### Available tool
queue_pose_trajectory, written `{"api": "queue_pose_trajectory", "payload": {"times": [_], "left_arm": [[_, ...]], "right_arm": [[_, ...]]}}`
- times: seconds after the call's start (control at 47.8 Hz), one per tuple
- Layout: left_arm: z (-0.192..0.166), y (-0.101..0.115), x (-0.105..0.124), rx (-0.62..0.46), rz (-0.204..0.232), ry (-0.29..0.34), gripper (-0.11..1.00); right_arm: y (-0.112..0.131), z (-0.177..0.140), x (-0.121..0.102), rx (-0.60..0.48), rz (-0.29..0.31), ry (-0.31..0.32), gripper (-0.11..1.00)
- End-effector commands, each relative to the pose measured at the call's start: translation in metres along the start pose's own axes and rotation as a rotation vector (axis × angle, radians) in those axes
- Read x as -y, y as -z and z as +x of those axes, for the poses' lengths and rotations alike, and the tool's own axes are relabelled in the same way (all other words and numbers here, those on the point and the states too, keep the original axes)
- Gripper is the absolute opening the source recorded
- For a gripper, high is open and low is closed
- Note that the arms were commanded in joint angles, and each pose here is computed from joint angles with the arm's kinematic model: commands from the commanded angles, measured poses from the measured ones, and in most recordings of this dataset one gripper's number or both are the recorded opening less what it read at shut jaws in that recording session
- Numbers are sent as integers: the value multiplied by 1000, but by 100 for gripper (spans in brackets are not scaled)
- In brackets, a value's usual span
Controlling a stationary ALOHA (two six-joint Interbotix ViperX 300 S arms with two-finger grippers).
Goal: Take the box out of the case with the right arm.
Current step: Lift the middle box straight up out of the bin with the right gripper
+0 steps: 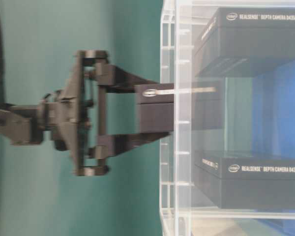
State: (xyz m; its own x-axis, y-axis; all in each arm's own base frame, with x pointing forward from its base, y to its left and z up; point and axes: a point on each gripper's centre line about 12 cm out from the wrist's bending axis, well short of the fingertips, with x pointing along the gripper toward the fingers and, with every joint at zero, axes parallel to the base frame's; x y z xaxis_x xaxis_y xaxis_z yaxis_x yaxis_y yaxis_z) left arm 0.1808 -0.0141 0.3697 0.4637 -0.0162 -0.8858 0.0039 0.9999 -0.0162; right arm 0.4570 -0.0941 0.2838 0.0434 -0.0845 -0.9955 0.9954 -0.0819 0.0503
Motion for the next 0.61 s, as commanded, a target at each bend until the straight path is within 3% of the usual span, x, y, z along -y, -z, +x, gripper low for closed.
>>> {"api": "queue_pose_trajectory", "payload": {"times": [0.0,0.335,0.586], "left_arm": [[-8,-4,1,31,1,3,0],[-9,-3,0,32,-1,3,0],[-9,-3,0,32,-1,3,0]], "right_arm": [[-2,-53,7,24,4,-90,65],[-1,-109,16,72,11,-124,65],[0,-116,18,79,15,-126,65]]}}
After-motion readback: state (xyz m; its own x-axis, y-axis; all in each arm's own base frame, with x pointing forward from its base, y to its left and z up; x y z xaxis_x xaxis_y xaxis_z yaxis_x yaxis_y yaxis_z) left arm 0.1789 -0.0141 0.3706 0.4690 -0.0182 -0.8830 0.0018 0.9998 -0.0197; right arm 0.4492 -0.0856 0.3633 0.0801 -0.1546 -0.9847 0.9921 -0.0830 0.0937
